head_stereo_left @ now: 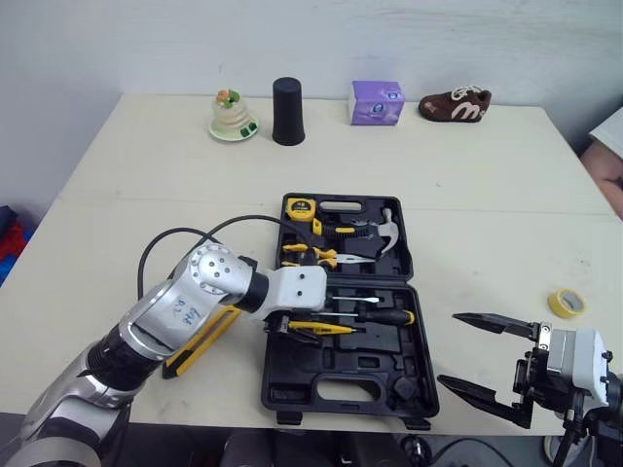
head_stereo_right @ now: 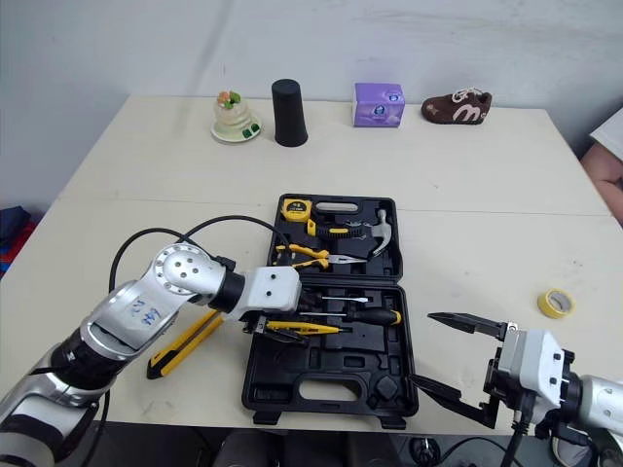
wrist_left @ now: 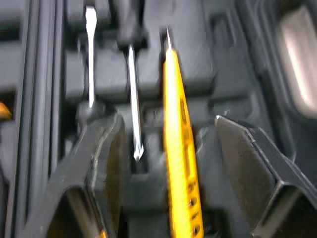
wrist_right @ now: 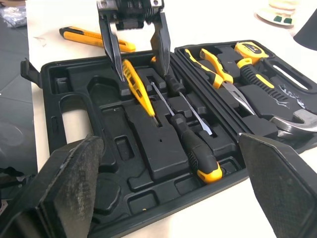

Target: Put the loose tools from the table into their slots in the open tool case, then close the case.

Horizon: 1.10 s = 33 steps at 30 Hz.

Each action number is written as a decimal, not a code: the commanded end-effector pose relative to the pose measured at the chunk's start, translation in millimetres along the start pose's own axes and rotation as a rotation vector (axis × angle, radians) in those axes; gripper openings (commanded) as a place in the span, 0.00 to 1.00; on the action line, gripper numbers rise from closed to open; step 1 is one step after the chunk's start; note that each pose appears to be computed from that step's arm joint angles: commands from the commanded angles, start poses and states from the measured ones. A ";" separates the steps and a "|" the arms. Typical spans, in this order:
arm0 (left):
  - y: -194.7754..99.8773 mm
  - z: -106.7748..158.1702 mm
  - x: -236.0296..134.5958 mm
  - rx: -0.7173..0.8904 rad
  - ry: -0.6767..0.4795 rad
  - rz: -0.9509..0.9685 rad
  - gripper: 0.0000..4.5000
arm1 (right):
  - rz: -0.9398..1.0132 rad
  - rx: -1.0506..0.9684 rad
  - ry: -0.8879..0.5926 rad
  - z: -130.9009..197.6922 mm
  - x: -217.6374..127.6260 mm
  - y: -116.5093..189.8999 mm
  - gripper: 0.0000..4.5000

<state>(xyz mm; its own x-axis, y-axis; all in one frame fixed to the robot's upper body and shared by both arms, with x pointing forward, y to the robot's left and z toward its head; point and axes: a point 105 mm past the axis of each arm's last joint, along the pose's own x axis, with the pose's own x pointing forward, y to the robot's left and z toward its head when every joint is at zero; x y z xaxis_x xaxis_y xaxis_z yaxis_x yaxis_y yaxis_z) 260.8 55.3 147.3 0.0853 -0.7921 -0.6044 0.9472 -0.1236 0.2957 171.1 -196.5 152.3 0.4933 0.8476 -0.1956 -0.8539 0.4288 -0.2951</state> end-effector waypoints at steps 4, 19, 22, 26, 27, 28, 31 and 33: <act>-3.1 8.6 -2.1 0.062 -0.230 0.008 0.40 | -0.013 0.006 0.013 -4.6 -6.8 -0.6 1.00; -10.4 -49.1 23.5 -0.097 -0.166 0.068 0.01 | -0.031 0.015 0.018 -10.8 -9.2 -1.1 1.00; -9.3 -62.4 25.3 -0.156 -0.120 0.080 0.01 | -0.031 0.018 0.018 -11.5 -9.0 -0.6 1.00; -25.5 -80.0 31.3 -0.240 -0.050 0.019 0.01 | -0.031 0.023 0.016 -12.1 -8.2 -0.2 1.00; -28.5 -82.3 32.4 -0.260 -0.042 0.009 0.01 | -0.032 0.024 0.016 -12.2 -8.0 -0.2 1.00; -31.8 -84.5 33.6 -0.257 -0.031 -0.004 0.01 | -0.032 0.024 0.016 -12.4 -7.9 -0.4 1.00; -31.2 -79.8 34.2 -0.221 -0.049 0.012 0.01 | -0.039 0.023 0.016 -12.9 -8.0 -1.7 1.00; -20.1 -65.8 29.3 -0.180 -0.134 0.067 0.01 | -0.056 0.022 0.021 -13.4 -10.6 -4.1 1.00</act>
<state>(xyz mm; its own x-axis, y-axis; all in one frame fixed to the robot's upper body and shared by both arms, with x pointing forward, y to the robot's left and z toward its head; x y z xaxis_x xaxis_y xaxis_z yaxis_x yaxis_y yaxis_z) 266.4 68.9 90.9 0.1120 -0.8827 -0.4564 0.9746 0.0079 0.2239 171.2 -210.6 138.1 0.5294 0.8191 -0.2211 -0.8415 0.4737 -0.2599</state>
